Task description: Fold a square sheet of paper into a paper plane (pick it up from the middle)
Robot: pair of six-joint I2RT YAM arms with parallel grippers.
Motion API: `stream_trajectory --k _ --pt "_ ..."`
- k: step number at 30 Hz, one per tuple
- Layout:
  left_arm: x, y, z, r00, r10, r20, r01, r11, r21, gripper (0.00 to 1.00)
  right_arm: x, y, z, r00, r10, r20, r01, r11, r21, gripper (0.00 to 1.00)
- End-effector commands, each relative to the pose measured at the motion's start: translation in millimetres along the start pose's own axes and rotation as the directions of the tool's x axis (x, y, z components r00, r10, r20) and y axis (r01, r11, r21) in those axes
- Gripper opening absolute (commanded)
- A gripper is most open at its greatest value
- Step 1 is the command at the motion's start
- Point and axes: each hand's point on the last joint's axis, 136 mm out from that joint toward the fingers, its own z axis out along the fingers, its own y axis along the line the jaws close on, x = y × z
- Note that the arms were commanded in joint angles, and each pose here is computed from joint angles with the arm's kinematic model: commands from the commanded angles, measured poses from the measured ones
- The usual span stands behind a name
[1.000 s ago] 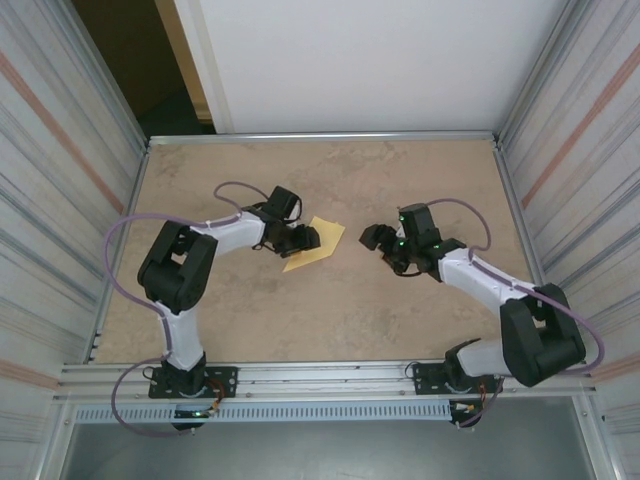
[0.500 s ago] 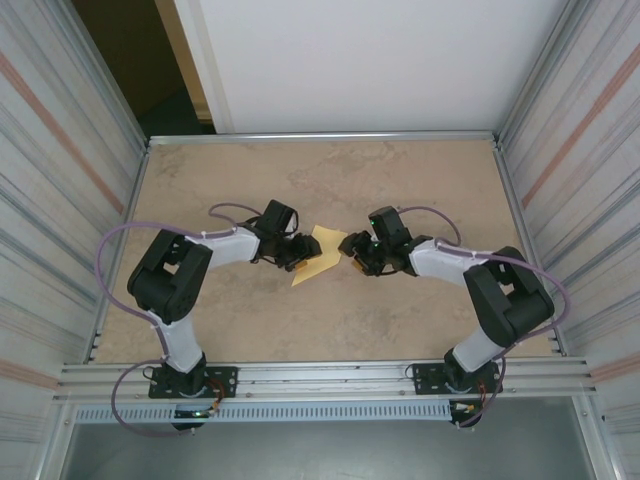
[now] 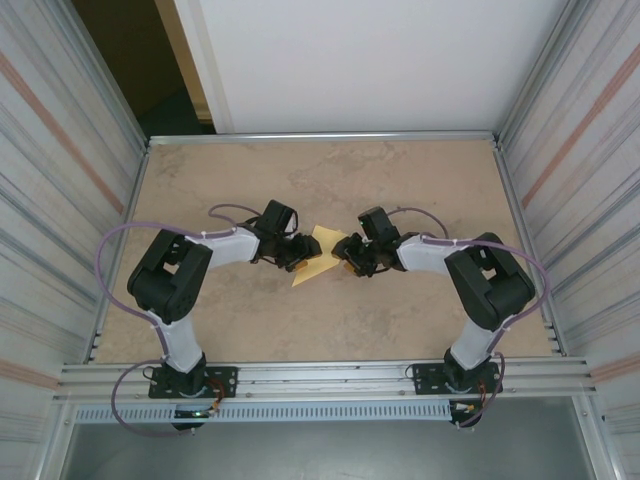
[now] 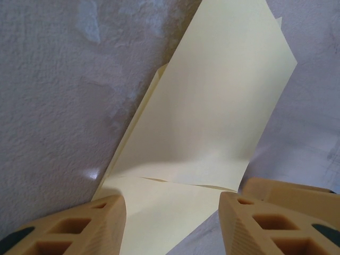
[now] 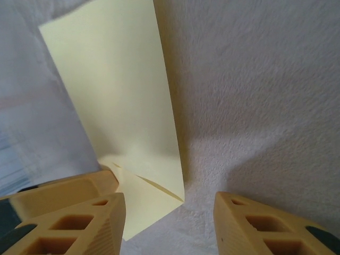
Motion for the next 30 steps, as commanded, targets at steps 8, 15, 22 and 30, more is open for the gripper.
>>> stream_trajectory --k 8,15,22,30 --pt "14 25 6 0.997 -0.056 -0.051 0.052 0.997 -0.063 0.51 8 18 9 0.999 -0.010 -0.032 0.009 0.999 -0.035 0.39" --pt "14 24 5 0.997 -0.057 -0.052 0.053 0.997 -0.060 0.51 11 25 11 0.999 -0.010 -0.040 0.006 0.996 -0.084 0.34" --pt "11 24 4 0.997 -0.060 -0.046 0.057 0.997 -0.058 0.51 12 22 15 0.999 -0.007 -0.047 0.003 0.996 -0.087 0.32" --pt "3 10 -6 0.999 -0.036 -0.017 0.036 0.999 0.002 0.45 10 25 17 0.999 -0.030 -0.031 0.026 0.994 -0.105 0.20"
